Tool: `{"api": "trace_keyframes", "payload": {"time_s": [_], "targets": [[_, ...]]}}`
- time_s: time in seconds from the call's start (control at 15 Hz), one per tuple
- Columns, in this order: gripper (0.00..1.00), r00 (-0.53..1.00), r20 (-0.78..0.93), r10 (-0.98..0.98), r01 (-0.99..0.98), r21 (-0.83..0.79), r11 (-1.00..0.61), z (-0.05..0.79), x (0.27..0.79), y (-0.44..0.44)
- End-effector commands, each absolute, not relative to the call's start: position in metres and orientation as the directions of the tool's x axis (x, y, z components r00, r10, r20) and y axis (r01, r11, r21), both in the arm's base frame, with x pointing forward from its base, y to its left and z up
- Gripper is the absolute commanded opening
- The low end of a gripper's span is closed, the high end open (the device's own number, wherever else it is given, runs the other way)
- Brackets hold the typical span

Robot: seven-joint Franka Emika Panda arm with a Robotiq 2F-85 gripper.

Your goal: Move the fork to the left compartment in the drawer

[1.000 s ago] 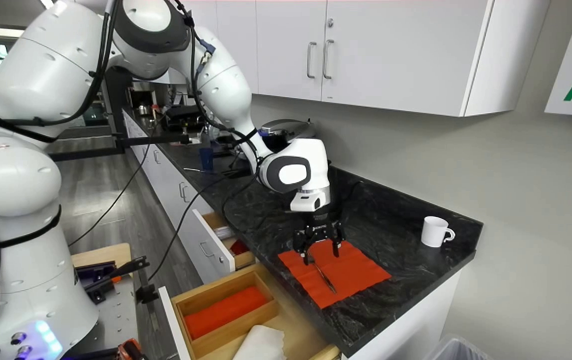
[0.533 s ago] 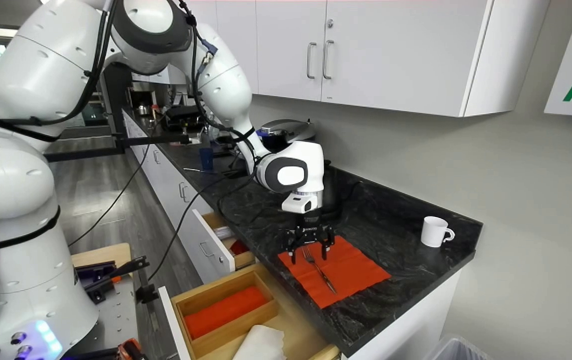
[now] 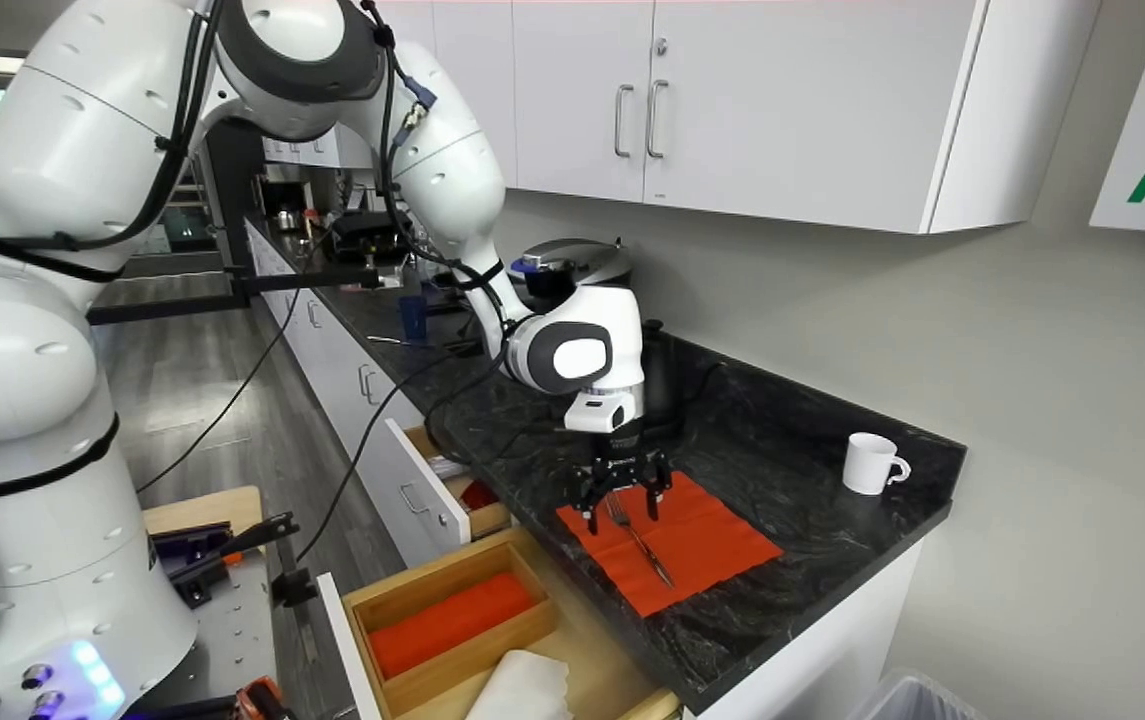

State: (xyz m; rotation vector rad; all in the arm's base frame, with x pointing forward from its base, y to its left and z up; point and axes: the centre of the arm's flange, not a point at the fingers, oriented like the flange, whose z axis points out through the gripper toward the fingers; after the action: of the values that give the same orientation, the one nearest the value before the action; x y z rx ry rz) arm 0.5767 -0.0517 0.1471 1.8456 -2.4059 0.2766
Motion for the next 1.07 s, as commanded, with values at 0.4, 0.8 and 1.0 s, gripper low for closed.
{"api": "trace_keyframes", "payload": {"time_s": [0.4, 0.8, 1.0], "targets": [[1.0, -0.245, 0.186, -0.952, -0.962, -0.167, 0.215, 0.16, 0.571, -0.08], [1.0, -0.217, 0.188, -0.958, -0.971, -0.141, 0.192, 0.161, 0.57, -0.082], [1.0, -0.201, 0.213, -0.956, -0.973, -0.159, 0.169, 0.161, 0.571, -0.084]]}}
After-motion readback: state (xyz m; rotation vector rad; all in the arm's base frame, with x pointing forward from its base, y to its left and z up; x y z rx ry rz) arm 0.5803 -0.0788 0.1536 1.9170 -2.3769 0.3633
